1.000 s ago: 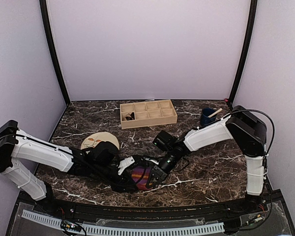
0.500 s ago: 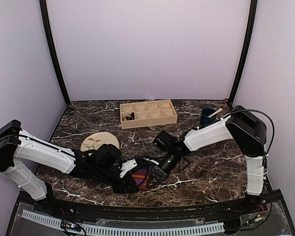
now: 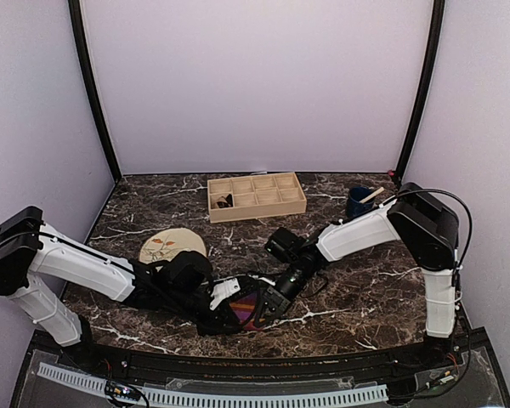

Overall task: Roll the socks
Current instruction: Roll the sock at the center of the board.

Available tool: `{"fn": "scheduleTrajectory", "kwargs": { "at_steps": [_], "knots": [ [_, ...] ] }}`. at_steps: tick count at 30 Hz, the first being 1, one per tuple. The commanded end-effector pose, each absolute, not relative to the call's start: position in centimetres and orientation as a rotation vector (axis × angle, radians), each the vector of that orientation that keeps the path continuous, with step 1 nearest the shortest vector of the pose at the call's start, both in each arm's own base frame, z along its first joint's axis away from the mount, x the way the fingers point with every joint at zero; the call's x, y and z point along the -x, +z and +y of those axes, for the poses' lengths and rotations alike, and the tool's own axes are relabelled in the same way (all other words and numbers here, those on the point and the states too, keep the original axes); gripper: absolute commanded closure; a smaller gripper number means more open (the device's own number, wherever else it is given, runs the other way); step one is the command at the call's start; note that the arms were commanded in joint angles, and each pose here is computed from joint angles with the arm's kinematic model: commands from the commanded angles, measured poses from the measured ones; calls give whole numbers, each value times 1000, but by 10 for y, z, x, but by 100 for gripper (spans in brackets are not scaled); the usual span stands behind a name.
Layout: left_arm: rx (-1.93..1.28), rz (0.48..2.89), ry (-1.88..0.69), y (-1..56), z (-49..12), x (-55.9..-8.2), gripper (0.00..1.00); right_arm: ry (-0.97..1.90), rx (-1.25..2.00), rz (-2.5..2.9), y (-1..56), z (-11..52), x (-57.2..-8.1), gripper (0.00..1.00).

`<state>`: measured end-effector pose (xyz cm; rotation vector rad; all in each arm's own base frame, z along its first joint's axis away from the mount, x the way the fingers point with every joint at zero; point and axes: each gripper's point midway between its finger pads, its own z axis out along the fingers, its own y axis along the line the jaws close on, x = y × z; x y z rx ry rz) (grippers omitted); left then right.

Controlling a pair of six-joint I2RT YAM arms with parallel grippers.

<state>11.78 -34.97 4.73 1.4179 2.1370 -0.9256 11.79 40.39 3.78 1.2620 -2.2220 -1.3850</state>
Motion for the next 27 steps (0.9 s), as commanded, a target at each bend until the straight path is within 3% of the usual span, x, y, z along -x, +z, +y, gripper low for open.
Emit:
{"fn": "scheduleTrajectory", "kwargs": {
  "at_steps": [1,5,16,27],
  "knots": [
    [-1466,2082,-984,55,-362,-113,74,-1415,-1260,-2204,41,406,-122,100],
    [-1479,2097,-985,51,-363,-112,74,-1415,-1259,-2202,42,405,-122,100],
    [-1502,2100,-1008,49,-366,-109,100,-1400,-1250,-2202,38,403,-121,100],
    [-1382,2228,-1091,47,-361,-120,100,-1366,-1259,-2239,32,397,-121,97]
  ]
}}
